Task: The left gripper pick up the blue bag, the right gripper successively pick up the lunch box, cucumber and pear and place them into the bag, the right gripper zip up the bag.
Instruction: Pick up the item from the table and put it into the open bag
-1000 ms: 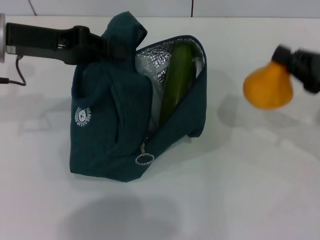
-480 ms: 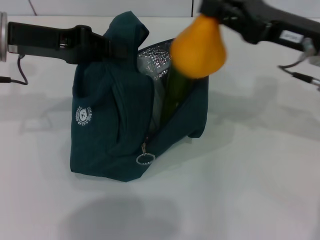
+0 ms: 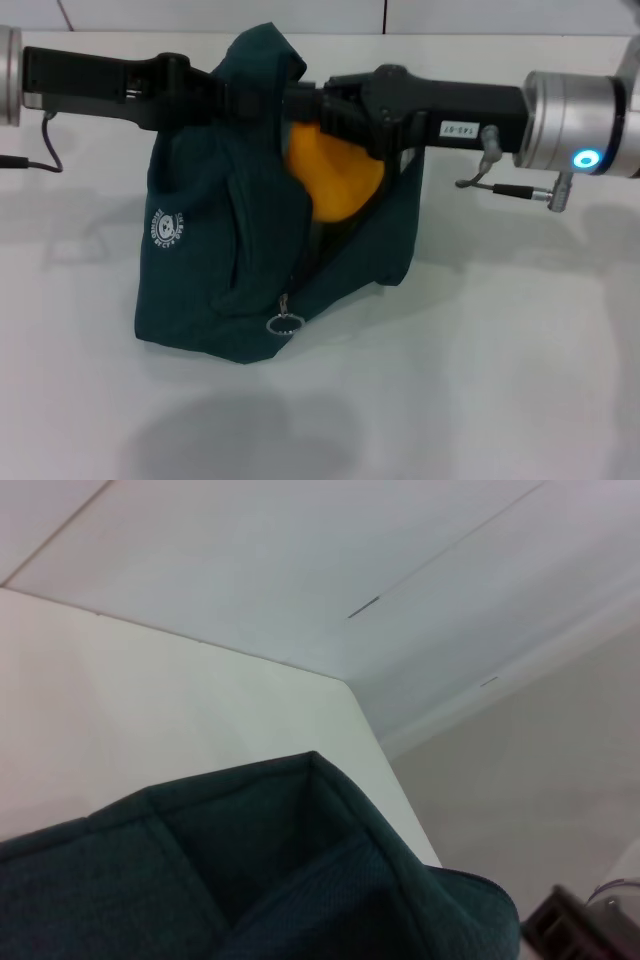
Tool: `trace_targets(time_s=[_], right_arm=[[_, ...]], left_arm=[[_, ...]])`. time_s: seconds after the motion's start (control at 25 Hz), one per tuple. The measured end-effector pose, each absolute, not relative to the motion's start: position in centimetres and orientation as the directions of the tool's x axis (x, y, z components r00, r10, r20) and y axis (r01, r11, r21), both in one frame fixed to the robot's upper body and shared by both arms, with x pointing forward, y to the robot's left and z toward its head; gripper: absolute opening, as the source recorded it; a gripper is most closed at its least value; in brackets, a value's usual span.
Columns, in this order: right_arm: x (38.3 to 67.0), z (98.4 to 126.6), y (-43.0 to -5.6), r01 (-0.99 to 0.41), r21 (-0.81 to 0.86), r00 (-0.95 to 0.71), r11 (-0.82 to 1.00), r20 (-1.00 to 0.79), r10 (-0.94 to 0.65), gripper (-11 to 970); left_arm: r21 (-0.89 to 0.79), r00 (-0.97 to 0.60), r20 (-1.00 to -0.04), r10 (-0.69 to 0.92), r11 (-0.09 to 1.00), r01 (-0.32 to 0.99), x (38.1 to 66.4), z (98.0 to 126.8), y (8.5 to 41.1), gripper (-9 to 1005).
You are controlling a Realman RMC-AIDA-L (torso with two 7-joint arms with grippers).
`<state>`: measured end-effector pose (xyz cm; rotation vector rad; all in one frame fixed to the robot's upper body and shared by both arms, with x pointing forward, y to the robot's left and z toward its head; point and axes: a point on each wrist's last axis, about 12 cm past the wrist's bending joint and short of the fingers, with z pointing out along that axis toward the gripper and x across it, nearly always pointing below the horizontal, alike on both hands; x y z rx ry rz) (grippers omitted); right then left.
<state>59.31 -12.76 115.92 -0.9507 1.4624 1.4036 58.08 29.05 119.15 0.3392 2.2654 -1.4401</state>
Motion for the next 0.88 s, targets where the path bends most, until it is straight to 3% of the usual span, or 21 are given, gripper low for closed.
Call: trace_targets(time_s=[0.4, 0.88], right_arm=[[58.8, 114.8, -12.3, -0.932, 0.354, -0.355, 0.077, -0.935, 0.000, 45], [58.2, 114.4, -13.8, -0.909, 0.403, -0.393, 0.109, -0.914, 0.107, 48]], left_arm=[[-0.797, -0.879, -0.476, -0.033, 0.439, 0.416, 57.9, 118.9, 29.5, 44], [-0.799, -0.882, -0.470, -0.035, 0.441, 0.408, 57.9, 118.8, 29.7, 44]])
